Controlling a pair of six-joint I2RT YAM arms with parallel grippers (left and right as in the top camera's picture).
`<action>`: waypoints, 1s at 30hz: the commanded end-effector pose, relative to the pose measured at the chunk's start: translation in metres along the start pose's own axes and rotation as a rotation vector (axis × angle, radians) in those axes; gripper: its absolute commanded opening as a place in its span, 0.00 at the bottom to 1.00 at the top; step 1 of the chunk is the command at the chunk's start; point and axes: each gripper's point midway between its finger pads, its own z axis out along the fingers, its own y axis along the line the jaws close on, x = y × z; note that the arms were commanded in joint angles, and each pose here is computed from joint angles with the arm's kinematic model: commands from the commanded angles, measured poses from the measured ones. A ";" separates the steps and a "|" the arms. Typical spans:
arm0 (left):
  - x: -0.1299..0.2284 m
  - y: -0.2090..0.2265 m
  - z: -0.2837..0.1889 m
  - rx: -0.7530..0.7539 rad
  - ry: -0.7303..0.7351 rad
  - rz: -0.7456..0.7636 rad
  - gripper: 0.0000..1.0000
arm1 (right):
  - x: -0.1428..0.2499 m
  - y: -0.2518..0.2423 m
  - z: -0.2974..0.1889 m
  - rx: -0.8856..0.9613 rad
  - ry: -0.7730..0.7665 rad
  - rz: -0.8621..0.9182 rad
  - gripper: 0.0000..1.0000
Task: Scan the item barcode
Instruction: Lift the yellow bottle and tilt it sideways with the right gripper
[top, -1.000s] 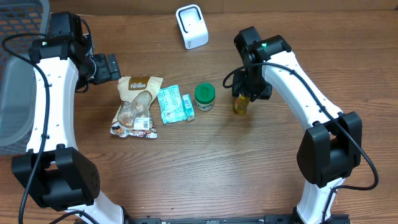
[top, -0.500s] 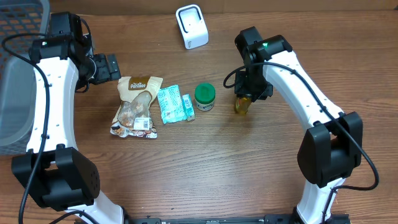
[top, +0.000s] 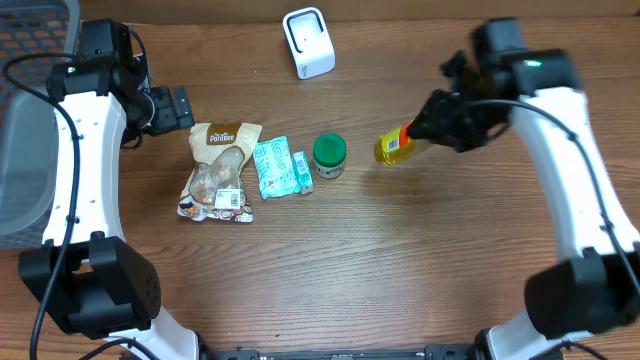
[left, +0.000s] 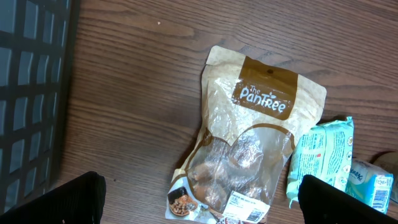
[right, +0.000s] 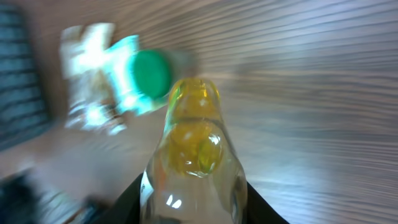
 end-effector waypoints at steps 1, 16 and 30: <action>-0.007 -0.004 -0.015 0.012 -0.046 -0.005 1.00 | 0.020 0.073 -0.046 -0.469 -0.001 -0.237 0.24; -0.007 -0.003 -0.015 0.012 -0.046 -0.007 1.00 | 0.066 0.117 -0.071 -0.761 0.081 -0.377 0.17; -0.007 -0.003 -0.015 0.012 -0.046 -0.007 1.00 | 0.080 0.125 -0.093 -0.760 0.028 -0.438 0.09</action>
